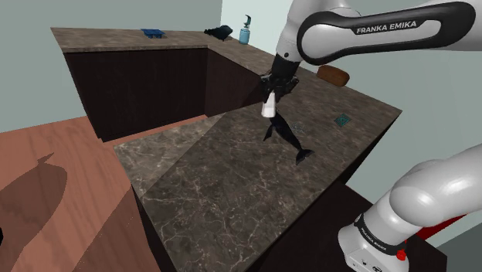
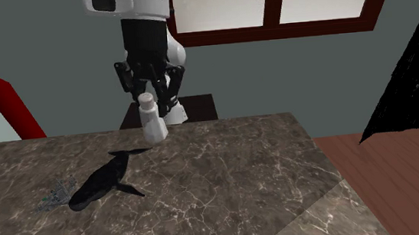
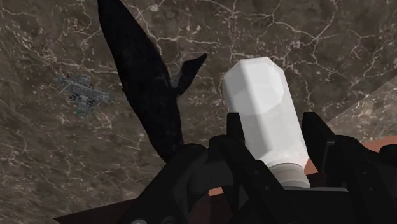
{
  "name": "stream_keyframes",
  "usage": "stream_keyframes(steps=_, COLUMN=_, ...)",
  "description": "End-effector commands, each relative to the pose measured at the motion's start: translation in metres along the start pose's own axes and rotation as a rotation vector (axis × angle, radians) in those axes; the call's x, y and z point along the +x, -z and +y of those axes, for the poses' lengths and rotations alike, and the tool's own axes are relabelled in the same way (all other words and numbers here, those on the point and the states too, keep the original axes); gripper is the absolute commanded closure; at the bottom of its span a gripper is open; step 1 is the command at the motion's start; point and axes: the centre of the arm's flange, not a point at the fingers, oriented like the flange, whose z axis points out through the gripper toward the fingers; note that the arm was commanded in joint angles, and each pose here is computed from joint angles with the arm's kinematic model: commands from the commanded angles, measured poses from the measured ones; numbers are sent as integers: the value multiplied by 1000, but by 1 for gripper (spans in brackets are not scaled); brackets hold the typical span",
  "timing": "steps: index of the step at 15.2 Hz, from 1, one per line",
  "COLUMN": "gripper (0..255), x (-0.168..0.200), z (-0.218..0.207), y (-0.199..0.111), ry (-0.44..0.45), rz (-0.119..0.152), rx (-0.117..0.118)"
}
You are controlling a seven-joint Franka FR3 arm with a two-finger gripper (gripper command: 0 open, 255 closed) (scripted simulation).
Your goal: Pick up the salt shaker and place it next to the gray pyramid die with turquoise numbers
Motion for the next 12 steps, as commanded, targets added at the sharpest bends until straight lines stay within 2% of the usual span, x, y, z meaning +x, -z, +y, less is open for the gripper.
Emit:
stream_keyframes(steps=1, gripper=255, x=8, z=23, y=-4, ry=2, rz=1, rx=1)
stream_keyframes(steps=12, gripper=255, x=60, z=157, y=-19, ry=2, rz=1, rx=1)
